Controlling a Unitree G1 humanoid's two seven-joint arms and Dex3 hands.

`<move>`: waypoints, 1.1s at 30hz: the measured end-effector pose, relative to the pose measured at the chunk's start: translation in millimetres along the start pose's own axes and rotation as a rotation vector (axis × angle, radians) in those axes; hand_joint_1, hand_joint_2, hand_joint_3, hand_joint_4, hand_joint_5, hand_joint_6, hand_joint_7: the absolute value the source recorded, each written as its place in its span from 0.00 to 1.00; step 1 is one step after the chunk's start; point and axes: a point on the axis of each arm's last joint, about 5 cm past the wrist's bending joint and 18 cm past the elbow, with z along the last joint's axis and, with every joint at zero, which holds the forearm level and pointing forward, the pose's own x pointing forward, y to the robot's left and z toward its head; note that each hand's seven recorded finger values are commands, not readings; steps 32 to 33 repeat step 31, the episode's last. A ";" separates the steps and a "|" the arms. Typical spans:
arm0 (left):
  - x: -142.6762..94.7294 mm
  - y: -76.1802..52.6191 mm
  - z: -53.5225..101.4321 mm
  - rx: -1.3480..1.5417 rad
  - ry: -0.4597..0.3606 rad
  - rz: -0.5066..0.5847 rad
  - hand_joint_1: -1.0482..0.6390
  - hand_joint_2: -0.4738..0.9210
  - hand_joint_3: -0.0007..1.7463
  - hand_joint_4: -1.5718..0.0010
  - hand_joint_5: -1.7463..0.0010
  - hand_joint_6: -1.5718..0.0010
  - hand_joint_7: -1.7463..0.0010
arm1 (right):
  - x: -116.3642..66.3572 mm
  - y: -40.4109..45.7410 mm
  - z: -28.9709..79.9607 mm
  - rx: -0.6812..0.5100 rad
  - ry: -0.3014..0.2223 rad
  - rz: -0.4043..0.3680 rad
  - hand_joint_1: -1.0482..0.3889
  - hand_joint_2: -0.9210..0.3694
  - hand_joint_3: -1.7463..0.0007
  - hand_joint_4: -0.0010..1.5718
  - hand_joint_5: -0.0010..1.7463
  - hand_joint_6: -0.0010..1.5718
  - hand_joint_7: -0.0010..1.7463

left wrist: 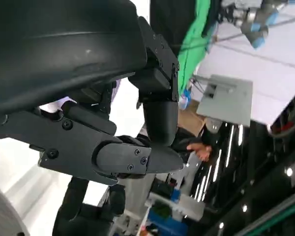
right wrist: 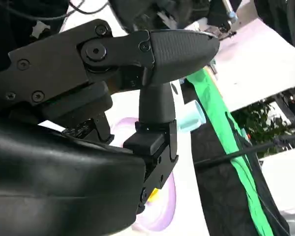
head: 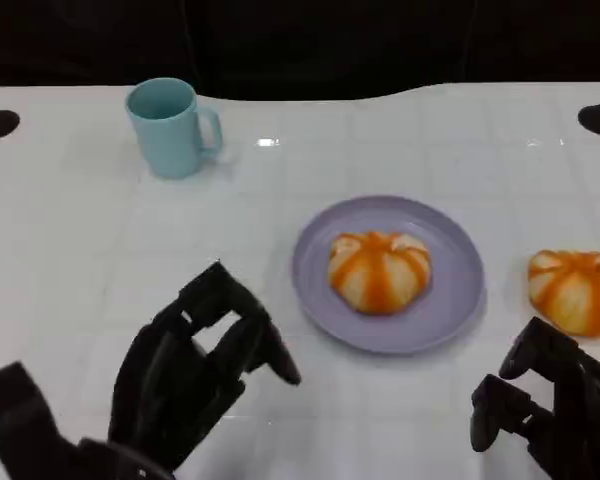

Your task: Grasp the bread from the table and place it into the plate.

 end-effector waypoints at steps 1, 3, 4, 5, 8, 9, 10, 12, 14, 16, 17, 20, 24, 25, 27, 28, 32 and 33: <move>-2.3 -0.1 -1.1 -0.003 -0.004 0.009 0.29 1.00 0.23 0.52 0.00 0.69 0.01 | 0.0 0.1 0.2 -0.001 -0.001 0.000 0.33 0.00 0.78 0.48 1.00 0.38 0.91; -6.5 -1.0 -3.5 -0.012 -0.019 0.029 0.29 1.00 0.23 0.53 0.00 0.70 0.00 | -0.5 0.1 0.4 -0.002 -0.001 0.000 0.33 0.00 0.78 0.48 1.00 0.37 0.91; -8.6 -1.4 -4.7 -0.016 -0.023 0.038 0.29 1.00 0.23 0.53 0.00 0.70 0.00 | -0.9 0.1 0.3 -0.002 0.000 -0.001 0.33 0.00 0.78 0.48 1.00 0.37 0.91; -10.6 -1.8 -6.2 -0.022 -0.025 0.048 0.29 1.00 0.23 0.53 0.00 0.70 0.00 | -1.3 0.1 0.2 -0.002 0.001 -0.002 0.33 0.00 0.78 0.48 1.00 0.37 0.91; -15.8 -2.5 -9.6 -0.033 -0.020 0.069 0.29 1.00 0.21 0.53 0.00 0.69 0.00 | -1.5 0.1 0.3 -0.002 0.000 -0.003 0.34 0.00 0.77 0.47 1.00 0.37 0.91; -16.3 -2.3 -9.7 -0.033 -0.019 0.072 0.29 1.00 0.21 0.53 0.00 0.69 0.00 | -1.5 0.1 0.3 -0.002 0.000 -0.002 0.34 0.00 0.77 0.47 1.00 0.37 0.91; -16.7 -2.1 -9.7 -0.032 -0.019 0.075 0.29 1.00 0.21 0.53 0.00 0.69 0.00 | -1.5 0.1 0.4 -0.002 0.000 -0.002 0.34 0.00 0.77 0.47 1.00 0.37 0.91; -17.6 -1.7 -9.9 -0.032 -0.017 0.080 0.29 1.00 0.21 0.53 0.00 0.69 0.01 | -1.6 0.0 0.6 -0.004 0.000 -0.002 0.34 0.00 0.77 0.47 1.00 0.37 0.91; -18.3 -1.5 -10.2 -0.031 -0.015 0.083 0.29 1.00 0.21 0.54 0.00 0.69 0.01 | -1.6 0.0 0.7 -0.004 0.000 -0.001 0.33 0.00 0.77 0.47 1.00 0.37 0.91; -19.2 -0.3 -11.0 -0.029 -0.008 0.090 0.29 1.00 0.22 0.54 0.00 0.70 0.01 | -1.5 0.0 0.9 -0.007 -0.003 -0.001 0.33 0.00 0.77 0.48 1.00 0.38 0.91; -19.9 0.7 -12.0 -0.029 -0.001 0.096 0.29 1.00 0.22 0.54 0.00 0.70 0.01 | -1.5 0.0 1.0 -0.009 -0.006 -0.001 0.33 0.00 0.77 0.48 1.00 0.38 0.91; -21.7 3.4 -14.5 -0.025 0.016 0.111 0.29 1.00 0.22 0.55 0.00 0.70 0.00 | -1.7 -0.6 1.7 -0.015 -0.011 -0.001 0.34 0.00 0.77 0.48 1.00 0.38 0.91; -22.2 6.3 -16.8 -0.019 0.028 0.123 0.29 1.00 0.22 0.54 0.00 0.69 0.00 | -1.5 -2.2 1.6 -0.015 -0.010 -0.004 0.34 0.00 0.77 0.48 1.00 0.37 0.91; -21.8 6.8 -16.7 -0.015 0.028 0.124 0.29 1.00 0.22 0.55 0.00 0.69 0.00 | -1.3 -2.7 1.7 -0.015 -0.012 -0.005 0.33 0.00 0.77 0.48 1.00 0.38 0.91; -21.0 7.9 -16.7 -0.013 0.028 0.125 0.28 1.00 0.21 0.54 0.00 0.69 0.00 | -0.7 -3.7 2.4 -0.017 -0.015 -0.006 0.33 0.00 0.77 0.48 1.00 0.38 0.92; -21.0 8.4 -17.0 -0.013 0.029 0.128 0.28 1.00 0.21 0.54 0.00 0.69 0.00 | -0.4 -4.0 2.8 -0.018 -0.017 -0.007 0.33 0.00 0.77 0.48 1.00 0.38 0.92; -21.1 9.4 -18.0 -0.013 0.027 0.135 0.28 1.00 0.21 0.54 0.00 0.69 0.00 | 0.2 -4.4 3.7 -0.020 -0.021 -0.007 0.32 0.00 0.78 0.48 1.00 0.37 0.92; -21.1 9.4 -18.0 -0.013 0.027 0.135 0.28 1.00 0.21 0.54 0.00 0.69 0.00 | 0.2 -4.4 3.7 -0.020 -0.021 -0.007 0.32 0.00 0.78 0.48 1.00 0.37 0.92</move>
